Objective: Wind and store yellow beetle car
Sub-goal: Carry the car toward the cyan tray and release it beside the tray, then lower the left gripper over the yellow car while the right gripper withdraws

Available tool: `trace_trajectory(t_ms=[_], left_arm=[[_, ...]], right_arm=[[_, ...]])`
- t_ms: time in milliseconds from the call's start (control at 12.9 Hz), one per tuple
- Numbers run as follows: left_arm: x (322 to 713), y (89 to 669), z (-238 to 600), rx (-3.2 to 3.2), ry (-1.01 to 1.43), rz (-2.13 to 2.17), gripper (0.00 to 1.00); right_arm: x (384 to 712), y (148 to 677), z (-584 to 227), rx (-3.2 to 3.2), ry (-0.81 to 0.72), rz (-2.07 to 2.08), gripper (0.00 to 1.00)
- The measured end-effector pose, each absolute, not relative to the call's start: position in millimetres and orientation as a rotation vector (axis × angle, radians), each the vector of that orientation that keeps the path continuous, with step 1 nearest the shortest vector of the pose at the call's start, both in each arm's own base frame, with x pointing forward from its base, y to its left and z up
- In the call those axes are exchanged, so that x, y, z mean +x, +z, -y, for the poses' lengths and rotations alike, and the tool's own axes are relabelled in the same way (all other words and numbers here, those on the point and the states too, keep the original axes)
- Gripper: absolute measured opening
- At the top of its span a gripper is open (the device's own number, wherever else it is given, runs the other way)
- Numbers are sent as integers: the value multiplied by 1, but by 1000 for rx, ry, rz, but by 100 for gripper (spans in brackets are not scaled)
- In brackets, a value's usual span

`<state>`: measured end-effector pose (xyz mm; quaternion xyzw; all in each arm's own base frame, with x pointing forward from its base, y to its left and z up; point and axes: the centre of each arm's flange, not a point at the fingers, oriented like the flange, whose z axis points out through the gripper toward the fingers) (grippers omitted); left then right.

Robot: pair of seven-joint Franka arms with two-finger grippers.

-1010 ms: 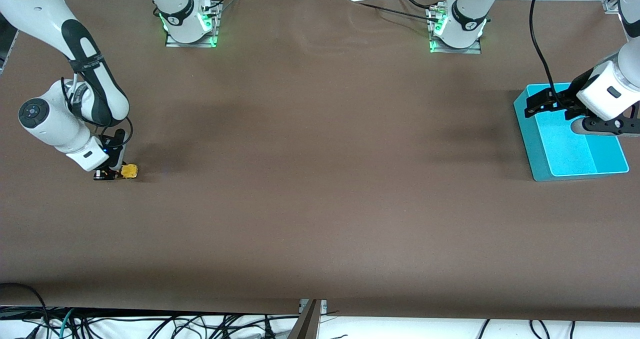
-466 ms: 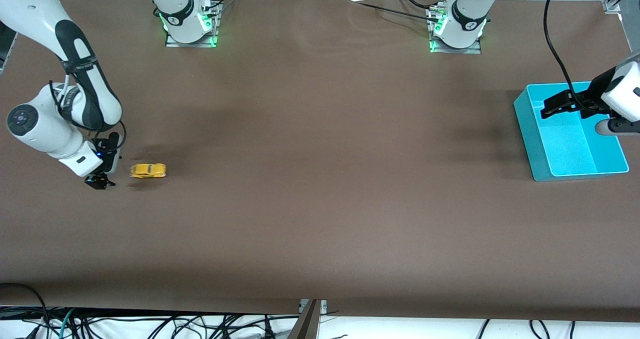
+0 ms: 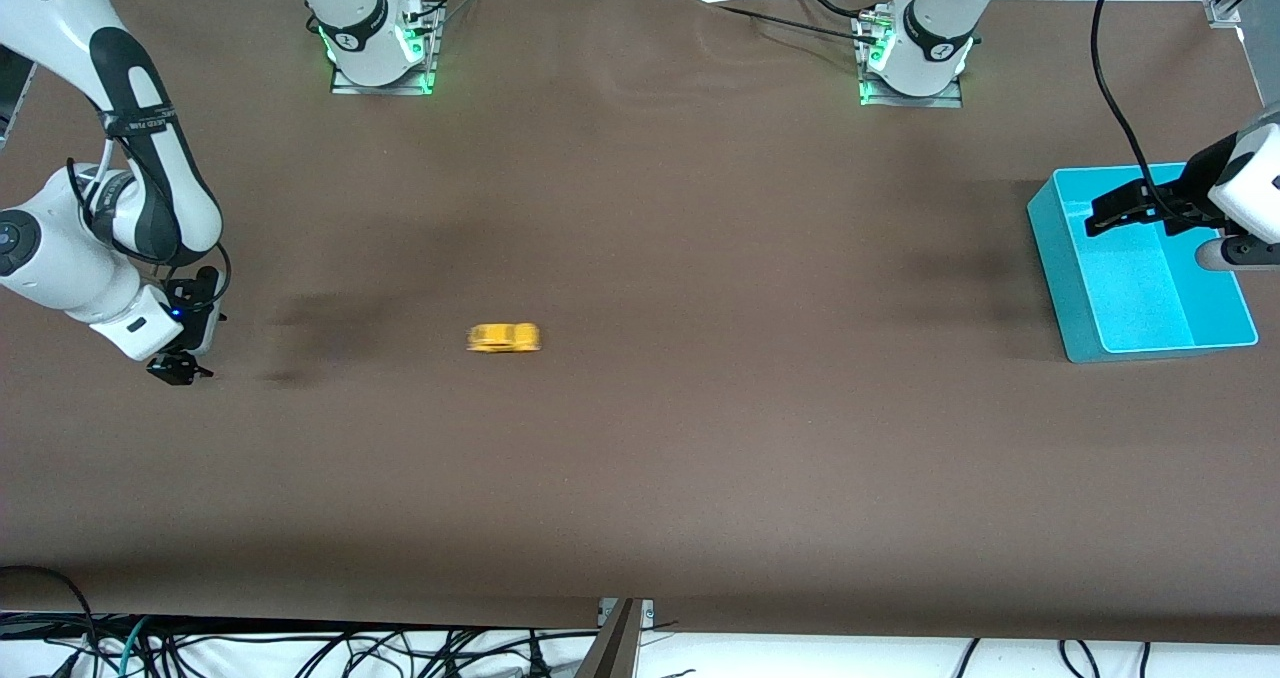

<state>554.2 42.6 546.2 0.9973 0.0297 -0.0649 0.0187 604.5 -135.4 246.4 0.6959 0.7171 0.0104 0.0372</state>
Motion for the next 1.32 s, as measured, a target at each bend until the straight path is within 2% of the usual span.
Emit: trace_trajectory(t_ms=[233, 621, 1010, 1320], left_arm=[[553, 545, -42, 3094, -222, -92, 100], [552, 544, -40, 3093, -237, -86, 100], [552, 519, -45, 3088, -269, -103, 100], [549, 465, -46, 3093, -229, -112, 100]], right_arm=[[611, 272, 137, 2167, 69, -2174, 100], [649, 381, 140, 2438, 159, -1934, 100], [664, 437, 105, 2915, 133, -1315, 100], [663, 471, 49, 3214, -18, -655, 100]])
